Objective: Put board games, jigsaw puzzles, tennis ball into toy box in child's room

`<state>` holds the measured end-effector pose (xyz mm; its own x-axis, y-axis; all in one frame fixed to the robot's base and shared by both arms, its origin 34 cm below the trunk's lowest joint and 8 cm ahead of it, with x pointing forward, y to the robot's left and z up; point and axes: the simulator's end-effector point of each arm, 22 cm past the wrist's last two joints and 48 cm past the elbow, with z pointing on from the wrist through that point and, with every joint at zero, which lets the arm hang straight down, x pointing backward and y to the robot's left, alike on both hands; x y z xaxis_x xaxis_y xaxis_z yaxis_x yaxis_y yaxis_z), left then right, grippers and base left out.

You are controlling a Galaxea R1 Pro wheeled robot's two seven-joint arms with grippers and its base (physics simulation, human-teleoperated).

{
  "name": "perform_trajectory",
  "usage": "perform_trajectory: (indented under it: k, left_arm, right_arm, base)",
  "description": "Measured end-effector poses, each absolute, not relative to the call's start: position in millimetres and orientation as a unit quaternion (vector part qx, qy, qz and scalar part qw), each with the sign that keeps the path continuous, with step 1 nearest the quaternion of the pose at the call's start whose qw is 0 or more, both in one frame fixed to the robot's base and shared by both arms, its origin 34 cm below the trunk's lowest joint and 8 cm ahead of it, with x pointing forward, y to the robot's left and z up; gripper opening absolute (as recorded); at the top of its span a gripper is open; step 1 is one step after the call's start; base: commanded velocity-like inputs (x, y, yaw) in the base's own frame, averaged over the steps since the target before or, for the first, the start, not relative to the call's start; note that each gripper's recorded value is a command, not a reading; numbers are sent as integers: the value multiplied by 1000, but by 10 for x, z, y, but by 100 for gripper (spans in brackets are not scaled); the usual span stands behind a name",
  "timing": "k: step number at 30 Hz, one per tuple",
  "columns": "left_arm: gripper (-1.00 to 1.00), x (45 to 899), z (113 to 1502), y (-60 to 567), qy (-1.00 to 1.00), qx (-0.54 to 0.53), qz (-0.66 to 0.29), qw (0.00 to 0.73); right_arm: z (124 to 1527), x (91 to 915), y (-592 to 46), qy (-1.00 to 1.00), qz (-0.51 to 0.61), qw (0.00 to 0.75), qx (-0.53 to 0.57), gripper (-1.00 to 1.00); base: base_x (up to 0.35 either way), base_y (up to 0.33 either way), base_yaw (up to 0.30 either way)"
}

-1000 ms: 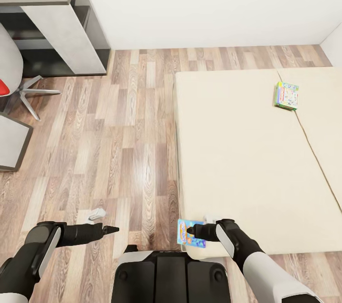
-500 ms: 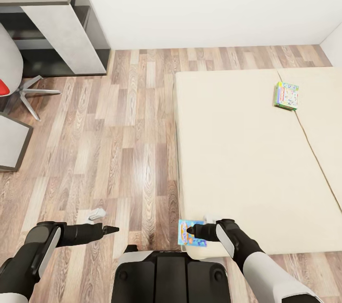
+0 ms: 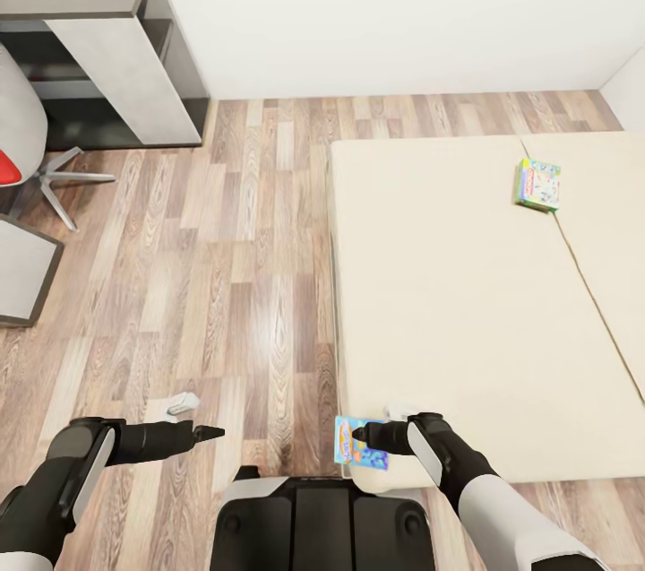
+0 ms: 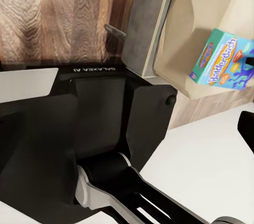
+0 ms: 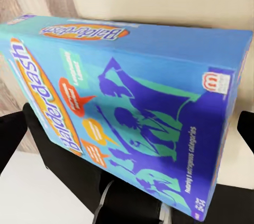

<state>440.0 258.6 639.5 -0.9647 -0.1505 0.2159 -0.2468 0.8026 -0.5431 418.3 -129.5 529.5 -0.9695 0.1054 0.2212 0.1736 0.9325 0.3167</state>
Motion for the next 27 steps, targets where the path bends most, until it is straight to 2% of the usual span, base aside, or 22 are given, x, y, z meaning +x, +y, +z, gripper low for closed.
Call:
perform_trajectory:
  k: [27]
  left_arm:
    - [100,4548,6534,2587,-948,99,298,62]
  right_arm:
    - [5425,4378,-1316,-980,-170,80,-69,100]
  base:
    - [0,0,-3]
